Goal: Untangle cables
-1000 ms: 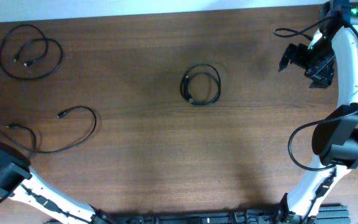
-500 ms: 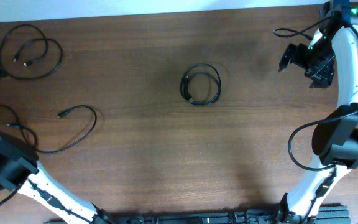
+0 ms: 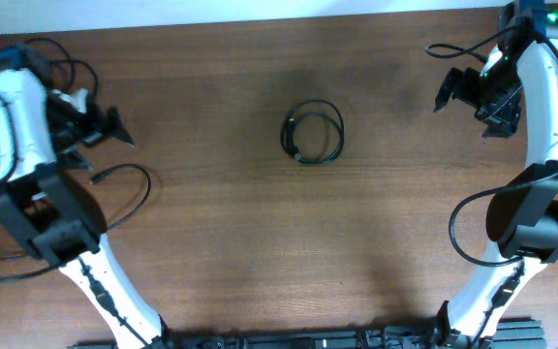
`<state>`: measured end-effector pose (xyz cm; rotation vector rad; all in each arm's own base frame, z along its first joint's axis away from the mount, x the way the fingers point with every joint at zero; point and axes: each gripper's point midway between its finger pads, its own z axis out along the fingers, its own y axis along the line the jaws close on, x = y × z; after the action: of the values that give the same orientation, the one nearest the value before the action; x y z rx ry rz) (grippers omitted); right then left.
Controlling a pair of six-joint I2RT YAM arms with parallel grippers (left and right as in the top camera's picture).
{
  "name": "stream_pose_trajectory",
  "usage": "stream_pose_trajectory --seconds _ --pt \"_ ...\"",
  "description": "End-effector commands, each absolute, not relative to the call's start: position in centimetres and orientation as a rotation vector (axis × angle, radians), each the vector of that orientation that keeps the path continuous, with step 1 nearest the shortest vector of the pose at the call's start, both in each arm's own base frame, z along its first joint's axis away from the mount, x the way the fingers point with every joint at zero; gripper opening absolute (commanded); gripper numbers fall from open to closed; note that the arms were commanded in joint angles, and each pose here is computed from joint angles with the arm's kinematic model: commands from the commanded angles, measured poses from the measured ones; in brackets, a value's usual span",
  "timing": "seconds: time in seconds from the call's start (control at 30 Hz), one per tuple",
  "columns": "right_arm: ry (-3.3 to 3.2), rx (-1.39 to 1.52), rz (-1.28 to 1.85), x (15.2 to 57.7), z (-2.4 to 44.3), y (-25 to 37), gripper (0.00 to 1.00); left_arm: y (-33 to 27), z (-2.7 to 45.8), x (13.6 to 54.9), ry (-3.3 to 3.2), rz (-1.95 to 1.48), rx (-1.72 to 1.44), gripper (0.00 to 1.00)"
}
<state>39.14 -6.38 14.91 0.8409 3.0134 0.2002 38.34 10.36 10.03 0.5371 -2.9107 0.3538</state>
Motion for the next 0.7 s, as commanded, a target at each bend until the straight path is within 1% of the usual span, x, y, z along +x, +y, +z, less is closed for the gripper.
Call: stream_pose_trajectory --seconds 0.0,0.2,0.37,0.53,0.6,0.67 --pt "2.971 0.816 0.176 39.3 16.5 -6.7 0.98 10.0 6.2 36.2 -2.829 0.129 0.377 0.99" --pt "2.971 0.816 0.176 39.3 16.5 -6.7 0.98 8.9 2.1 35.0 -2.798 0.098 0.323 0.99" --pt "2.971 0.816 0.176 39.3 16.5 -6.7 0.98 8.7 1.0 34.5 -2.787 0.100 0.322 0.94" --pt "2.971 0.816 0.176 39.3 16.5 -6.7 0.98 8.6 0.8 34.2 -2.777 0.102 0.321 0.93" --pt "2.971 0.816 0.176 39.3 16.5 -6.7 0.98 8.7 0.7 34.4 -2.786 0.100 0.323 0.84" --pt "2.971 0.816 0.176 39.3 16.5 -6.7 0.98 8.7 0.6 34.6 -2.791 0.095 0.347 0.70"
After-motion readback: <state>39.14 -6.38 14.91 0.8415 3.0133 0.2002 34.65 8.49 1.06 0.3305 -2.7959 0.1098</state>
